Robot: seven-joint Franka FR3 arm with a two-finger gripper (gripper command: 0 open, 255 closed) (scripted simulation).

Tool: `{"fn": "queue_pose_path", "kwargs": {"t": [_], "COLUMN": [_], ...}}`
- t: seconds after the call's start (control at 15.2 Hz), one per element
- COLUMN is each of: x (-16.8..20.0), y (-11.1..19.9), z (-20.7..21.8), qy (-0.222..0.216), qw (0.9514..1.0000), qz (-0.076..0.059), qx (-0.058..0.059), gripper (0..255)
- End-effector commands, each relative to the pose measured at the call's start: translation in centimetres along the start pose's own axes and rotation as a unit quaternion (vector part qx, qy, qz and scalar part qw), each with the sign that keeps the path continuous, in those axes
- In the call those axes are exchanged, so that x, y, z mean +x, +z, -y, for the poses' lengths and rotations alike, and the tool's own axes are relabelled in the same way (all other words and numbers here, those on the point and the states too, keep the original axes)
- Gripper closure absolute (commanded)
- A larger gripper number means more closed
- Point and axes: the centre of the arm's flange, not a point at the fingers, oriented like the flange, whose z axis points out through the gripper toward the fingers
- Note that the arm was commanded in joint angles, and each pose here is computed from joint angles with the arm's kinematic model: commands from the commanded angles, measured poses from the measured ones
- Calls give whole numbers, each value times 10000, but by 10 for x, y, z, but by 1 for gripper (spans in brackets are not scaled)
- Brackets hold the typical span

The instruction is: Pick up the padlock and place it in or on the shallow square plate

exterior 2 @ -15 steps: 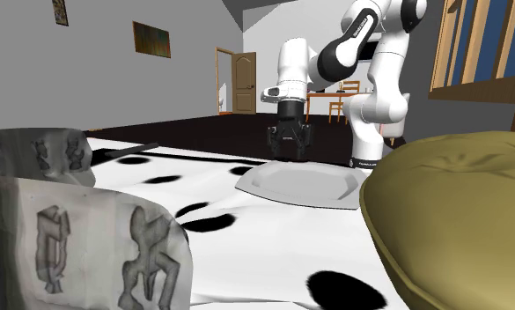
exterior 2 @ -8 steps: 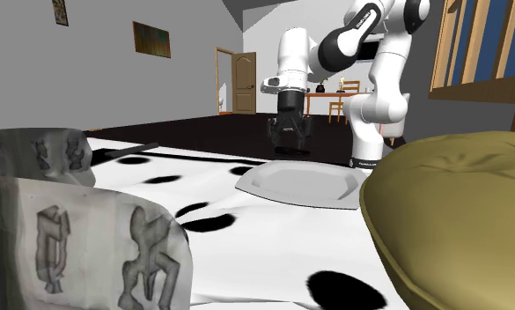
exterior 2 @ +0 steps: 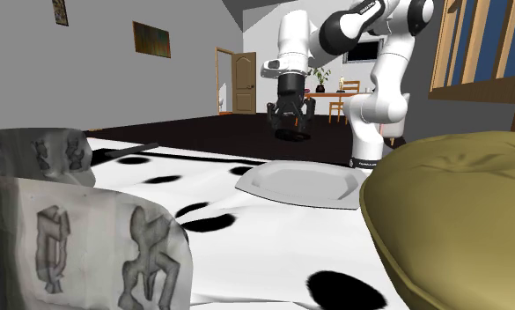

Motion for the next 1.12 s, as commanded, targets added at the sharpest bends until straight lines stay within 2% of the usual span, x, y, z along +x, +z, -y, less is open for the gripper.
{"fn": "queue_pose_path", "kwargs": {"t": [0.0,0.2,0.92,1.06], "x": [2,5,112,120], "y": [-10,-21,20,29], "z": [2,3,92,99], "qy": [1,1,1,1], "qw": [10000,10000,10000,10000], "qz": [2,2,2,2], "qx": [0,0,0,0], "gripper": [255,255,255,255]}}
